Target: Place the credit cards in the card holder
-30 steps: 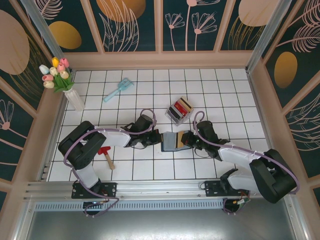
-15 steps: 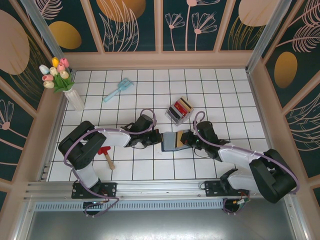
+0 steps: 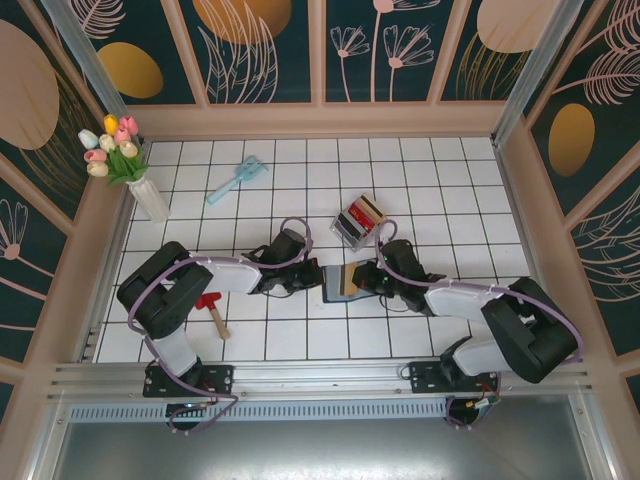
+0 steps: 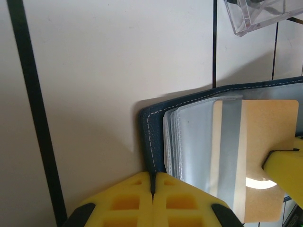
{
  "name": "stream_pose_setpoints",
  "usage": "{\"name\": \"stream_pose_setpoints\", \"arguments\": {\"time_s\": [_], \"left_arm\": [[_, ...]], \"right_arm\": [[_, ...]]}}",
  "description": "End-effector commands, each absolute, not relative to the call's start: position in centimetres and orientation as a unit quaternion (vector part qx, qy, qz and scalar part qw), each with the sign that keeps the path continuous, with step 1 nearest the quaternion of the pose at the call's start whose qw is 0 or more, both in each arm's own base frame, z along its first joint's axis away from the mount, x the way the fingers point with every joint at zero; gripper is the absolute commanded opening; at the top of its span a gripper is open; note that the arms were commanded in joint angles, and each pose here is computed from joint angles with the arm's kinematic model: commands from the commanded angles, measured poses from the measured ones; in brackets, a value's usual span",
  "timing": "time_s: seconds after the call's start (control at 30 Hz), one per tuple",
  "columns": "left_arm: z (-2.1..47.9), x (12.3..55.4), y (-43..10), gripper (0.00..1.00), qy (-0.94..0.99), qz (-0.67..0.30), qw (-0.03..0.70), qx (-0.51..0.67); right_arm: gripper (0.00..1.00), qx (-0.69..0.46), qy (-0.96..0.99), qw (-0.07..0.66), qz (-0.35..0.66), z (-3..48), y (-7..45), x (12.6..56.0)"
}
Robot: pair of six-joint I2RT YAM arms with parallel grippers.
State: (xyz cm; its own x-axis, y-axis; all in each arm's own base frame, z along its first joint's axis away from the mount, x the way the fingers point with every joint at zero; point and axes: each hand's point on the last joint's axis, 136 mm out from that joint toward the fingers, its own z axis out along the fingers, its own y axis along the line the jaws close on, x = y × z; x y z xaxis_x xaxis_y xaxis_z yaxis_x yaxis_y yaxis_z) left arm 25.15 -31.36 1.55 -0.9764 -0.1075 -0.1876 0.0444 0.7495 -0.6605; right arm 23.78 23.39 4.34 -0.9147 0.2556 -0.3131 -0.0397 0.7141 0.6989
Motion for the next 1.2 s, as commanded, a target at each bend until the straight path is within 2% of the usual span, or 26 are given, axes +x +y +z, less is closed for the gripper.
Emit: {"name": "stream_pose_setpoints", "arguments": {"time_s": [0.0,0.2,0.47,0.63,0.73,0.8,1.03,1.17], "left_arm": [[1.0,24.8,-31.9,0.0,0.931,-0.352,0.092,-0.013],[1.1,24.8,-31.8,0.0,0.932,-0.35,0.094,-0.012],[0.9,24.7,-31.6,0.0,0.933,-0.347,0.096,-0.012],[0.9,24.8,-31.7,0.0,0.933,-0.348,0.095,-0.011],[1.0,24.8,-31.7,0.0,0.932,-0.349,0.096,-0.011],[0.9,24.8,-31.7,0.0,0.932,-0.349,0.096,-0.011],[1.0,24.9,-31.7,0.0,0.933,-0.347,0.097,-0.011],[0.9,25.0,-31.6,0.0,0.933,-0.345,0.099,-0.013]], "right_arm": [[0.05,0.031,0.908,0.173,0.379,4.2,24.8,23.0],[0.17,0.0,0.918,0.139,0.372,3.6,25.8,22.7],[0.36,0.016,0.934,0.156,0.32,4.2,22.9,23.8],[0.33,0.014,0.93,0.139,0.34,3.9,23.6,23.6],[0.19,0.014,0.925,0.133,0.356,3.8,24.2,23.7],[0.14,0.004,0.921,0.134,0.367,4.2,24.9,23.7],[0.12,-0.006,0.921,0.128,0.367,4.4,25.6,23.8],[0.18,0.008,0.938,0.152,0.31,4.2,23.6,24.6]]}}
